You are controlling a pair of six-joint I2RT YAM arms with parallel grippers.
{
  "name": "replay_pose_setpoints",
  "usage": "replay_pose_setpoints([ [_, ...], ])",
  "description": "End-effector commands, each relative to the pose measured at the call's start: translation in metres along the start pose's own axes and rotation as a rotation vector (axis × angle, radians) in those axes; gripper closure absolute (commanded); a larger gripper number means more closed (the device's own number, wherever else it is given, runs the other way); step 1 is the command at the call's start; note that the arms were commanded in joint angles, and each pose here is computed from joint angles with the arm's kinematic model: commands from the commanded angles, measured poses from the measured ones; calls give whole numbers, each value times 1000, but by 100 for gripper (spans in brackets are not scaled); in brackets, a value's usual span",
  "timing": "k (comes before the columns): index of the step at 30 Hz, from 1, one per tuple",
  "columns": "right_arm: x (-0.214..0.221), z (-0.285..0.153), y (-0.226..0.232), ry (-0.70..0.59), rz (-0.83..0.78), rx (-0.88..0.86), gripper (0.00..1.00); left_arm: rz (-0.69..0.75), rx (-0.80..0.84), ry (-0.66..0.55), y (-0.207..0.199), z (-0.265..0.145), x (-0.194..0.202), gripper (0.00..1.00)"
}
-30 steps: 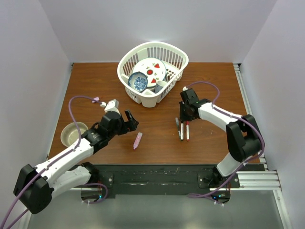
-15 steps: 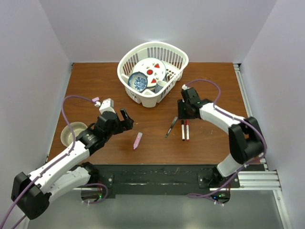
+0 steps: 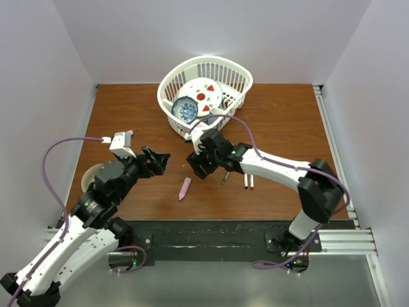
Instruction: Insert the pens into the pen caps
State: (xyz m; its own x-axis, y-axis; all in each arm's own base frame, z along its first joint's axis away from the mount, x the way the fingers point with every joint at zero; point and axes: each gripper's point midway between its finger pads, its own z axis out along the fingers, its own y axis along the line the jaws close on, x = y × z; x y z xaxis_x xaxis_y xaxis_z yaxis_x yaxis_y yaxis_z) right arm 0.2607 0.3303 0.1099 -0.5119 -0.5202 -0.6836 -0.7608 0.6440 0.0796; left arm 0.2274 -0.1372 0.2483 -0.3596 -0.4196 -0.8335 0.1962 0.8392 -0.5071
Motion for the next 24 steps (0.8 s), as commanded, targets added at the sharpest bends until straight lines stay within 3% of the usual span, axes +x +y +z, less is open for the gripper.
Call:
replay_pose_setpoints([
  [1, -19, 17, 28, -10, -235, -133, 34, 33, 56, -61, -11, -20, -25, 4],
  [12, 1, 37, 73, -18, -856, -362, 32, 23, 79, -171, -12, -50, -54, 4],
  [24, 33, 82, 72, 121, -1009, -440, 38, 53, 79, -233, -13, -66, -73, 4],
])
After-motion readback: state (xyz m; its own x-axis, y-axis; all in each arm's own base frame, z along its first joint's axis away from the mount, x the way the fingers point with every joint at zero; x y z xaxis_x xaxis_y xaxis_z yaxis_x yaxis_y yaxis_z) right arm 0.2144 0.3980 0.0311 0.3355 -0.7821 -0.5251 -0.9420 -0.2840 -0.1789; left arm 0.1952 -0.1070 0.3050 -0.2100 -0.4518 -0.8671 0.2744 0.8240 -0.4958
